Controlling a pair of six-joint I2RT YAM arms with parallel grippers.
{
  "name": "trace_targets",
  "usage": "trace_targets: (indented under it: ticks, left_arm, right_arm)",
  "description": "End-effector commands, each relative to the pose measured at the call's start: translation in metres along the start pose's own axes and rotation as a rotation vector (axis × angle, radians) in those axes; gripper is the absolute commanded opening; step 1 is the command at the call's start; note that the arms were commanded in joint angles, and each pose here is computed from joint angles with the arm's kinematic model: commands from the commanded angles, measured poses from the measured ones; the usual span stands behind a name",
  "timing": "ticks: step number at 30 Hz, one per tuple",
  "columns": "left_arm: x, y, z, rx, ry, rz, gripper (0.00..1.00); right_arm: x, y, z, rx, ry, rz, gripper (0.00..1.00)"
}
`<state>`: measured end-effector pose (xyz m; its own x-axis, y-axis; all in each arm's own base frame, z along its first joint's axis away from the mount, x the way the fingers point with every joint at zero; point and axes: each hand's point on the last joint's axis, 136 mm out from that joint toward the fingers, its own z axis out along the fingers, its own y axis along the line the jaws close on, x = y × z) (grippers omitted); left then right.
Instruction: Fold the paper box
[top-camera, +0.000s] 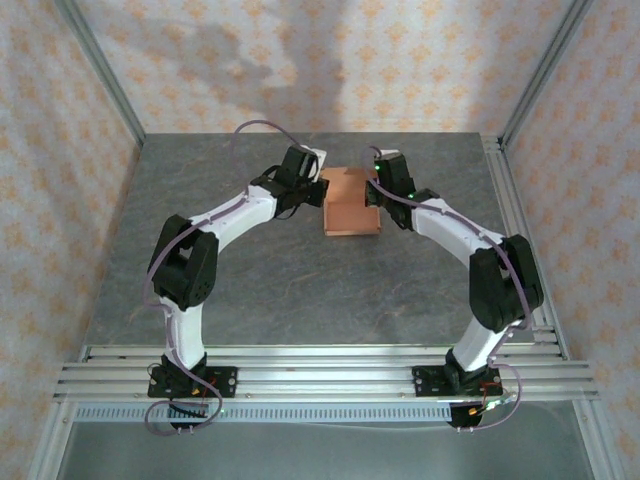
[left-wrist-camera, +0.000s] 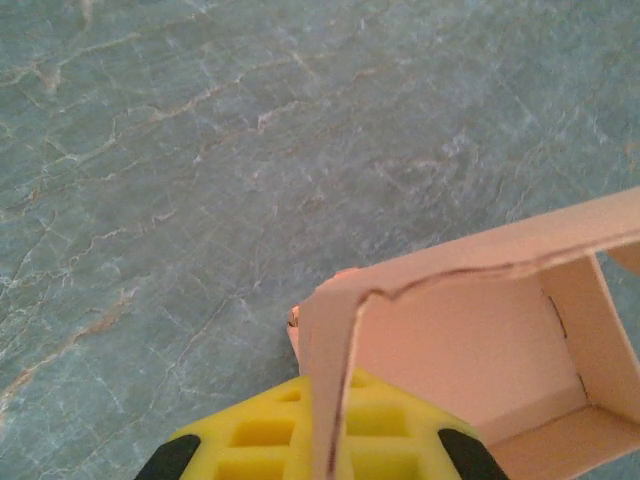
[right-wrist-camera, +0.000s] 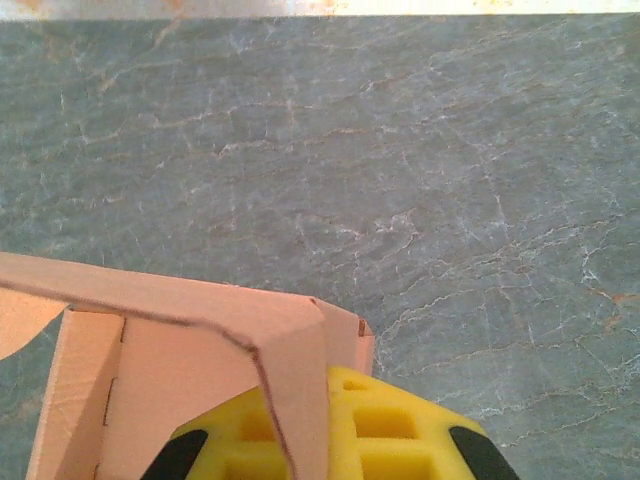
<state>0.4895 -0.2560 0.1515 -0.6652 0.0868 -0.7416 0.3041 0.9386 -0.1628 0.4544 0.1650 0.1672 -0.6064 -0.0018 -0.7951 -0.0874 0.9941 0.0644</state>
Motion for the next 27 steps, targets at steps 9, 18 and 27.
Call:
trace_targets:
  ticks: [9,18,27]
  left_arm:
    - [-0.013,-0.013,-0.007,-0.027,-0.130,-0.144,0.00]
    - [-0.002,-0.011,0.001,-0.041,-0.130,-0.195,0.00]
    - [0.006,-0.019,0.012,-0.052,-0.101,-0.232,0.00]
  right_arm:
    - [-0.041,0.008,-0.024,0.025,-0.236,0.107,0.00]
    - [-0.021,0.007,-0.013,0.039,-0.231,0.116,0.00]
    - [-0.002,0.015,-0.001,-0.007,-0.195,0.047,0.00]
